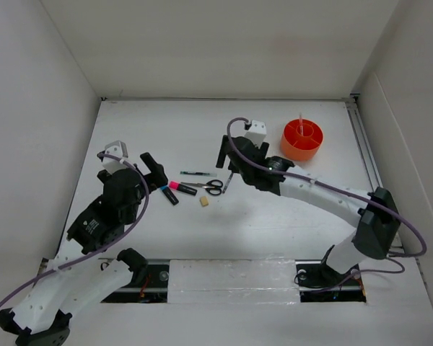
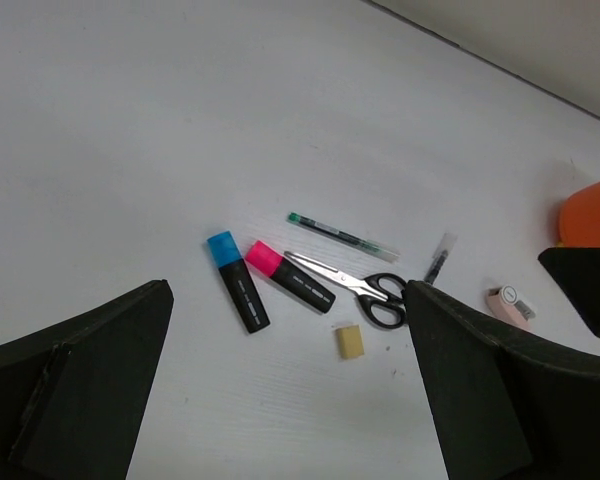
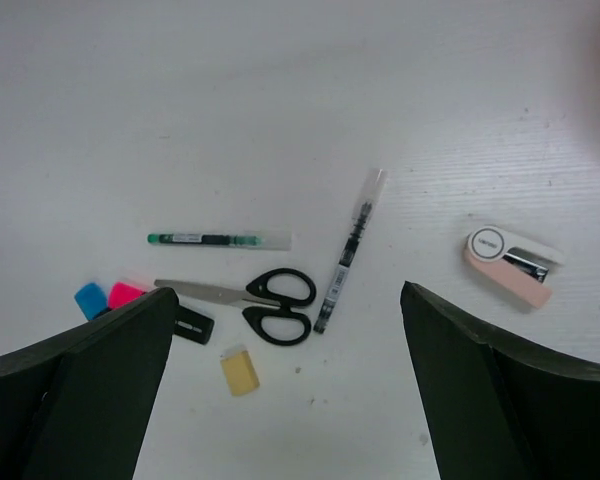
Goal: Sort the stationery into containers
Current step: Pick up the pen from the center of the board.
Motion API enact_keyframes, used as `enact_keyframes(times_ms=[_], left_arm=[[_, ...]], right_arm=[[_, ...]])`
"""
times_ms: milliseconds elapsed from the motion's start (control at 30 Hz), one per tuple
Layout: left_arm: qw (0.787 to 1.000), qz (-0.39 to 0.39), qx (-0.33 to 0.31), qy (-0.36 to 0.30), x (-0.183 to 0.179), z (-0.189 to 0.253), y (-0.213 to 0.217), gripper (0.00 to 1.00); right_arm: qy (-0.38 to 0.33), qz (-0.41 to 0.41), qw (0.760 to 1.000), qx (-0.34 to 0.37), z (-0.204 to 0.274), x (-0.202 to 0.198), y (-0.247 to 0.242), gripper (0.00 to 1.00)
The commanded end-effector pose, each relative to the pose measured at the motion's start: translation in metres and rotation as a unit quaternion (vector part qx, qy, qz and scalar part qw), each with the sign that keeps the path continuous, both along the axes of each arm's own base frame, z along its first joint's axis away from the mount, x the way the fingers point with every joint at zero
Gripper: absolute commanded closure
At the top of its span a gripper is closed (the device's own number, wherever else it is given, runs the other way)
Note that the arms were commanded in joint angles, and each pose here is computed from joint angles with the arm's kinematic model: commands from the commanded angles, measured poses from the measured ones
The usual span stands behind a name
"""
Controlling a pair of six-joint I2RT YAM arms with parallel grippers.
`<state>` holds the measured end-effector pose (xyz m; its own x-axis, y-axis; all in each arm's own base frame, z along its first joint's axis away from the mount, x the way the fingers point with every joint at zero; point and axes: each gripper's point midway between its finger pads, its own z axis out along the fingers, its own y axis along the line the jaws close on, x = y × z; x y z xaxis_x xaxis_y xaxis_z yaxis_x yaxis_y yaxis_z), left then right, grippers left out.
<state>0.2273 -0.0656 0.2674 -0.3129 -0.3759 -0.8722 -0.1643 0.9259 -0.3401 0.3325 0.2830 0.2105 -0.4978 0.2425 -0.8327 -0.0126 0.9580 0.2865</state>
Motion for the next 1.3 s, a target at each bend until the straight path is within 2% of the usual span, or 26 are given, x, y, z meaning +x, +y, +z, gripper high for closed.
enact_keyframes(times_ms=[0, 33, 67, 133, 200, 333, 600, 633, 1000, 1100, 1200, 1267], left_arm=[[1.0, 0.007, -0.015, -0.018, 0.0, 0.012, 0.003, 0.0], [1.0, 0.007, -0.015, -0.018, 0.0, 0.012, 0.003, 0.0], [1.0, 0.007, -0.015, -0.018, 0.0, 0.012, 0.003, 0.0], [1.0, 0.003, -0.02, -0.022, -0.002, 0.015, 0.002, 0.0], [0.999, 0.003, -0.023, -0.026, -0.003, 0.016, 0.003, 0.0], [0.999, 0.001, -0.028, -0.039, -0.007, 0.021, 0.006, 0.0], [0.998, -0.021, -0.034, -0.046, -0.008, 0.025, 0.0, 0.0], [0.998, -0.021, -0.034, -0.046, -0.008, 0.025, 0.0, 0.0], [0.997, -0.025, -0.044, -0.057, -0.014, 0.029, 0.002, 0.0], [0.996, -0.025, -0.05, -0.065, -0.014, 0.033, 0.002, 0.0], [0.996, -0.031, -0.049, -0.068, -0.016, 0.034, 0.002, 0.0], [0.996, -0.031, -0.049, -0.068, -0.016, 0.034, 0.002, 0.0]], right_arm=[[0.012, -0.113, 0.993, 0.026, 0.0, 0.011, -0.005, 0.01], [0.037, -0.132, 0.991, 0.0, -0.016, 0.007, -0.012, 0.01], [0.043, -0.146, 0.988, 0.007, -0.015, 0.013, -0.009, 0.03], [0.078, -0.157, 0.985, -0.002, -0.045, 0.016, -0.002, 0.04], [0.093, -0.154, 0.984, -0.001, -0.057, 0.023, 0.004, 0.04], [0.112, -0.161, 0.981, -0.005, -0.083, 0.038, 0.008, 0.1], [0.146, -0.155, 0.977, 0.012, -0.116, 0.062, 0.005, 0.18], [0.141, -0.154, 0.978, 0.019, -0.108, 0.065, 0.009, 0.18], [0.192, -0.153, 0.969, -0.016, -0.155, 0.062, 0.029, 0.24], [0.206, -0.17, 0.963, -0.03, -0.167, 0.053, 0.025, 0.3], [0.216, -0.176, 0.96, -0.039, -0.176, 0.048, 0.02, 0.31], [0.221, -0.18, 0.957, -0.044, -0.184, 0.045, 0.017, 0.43]])
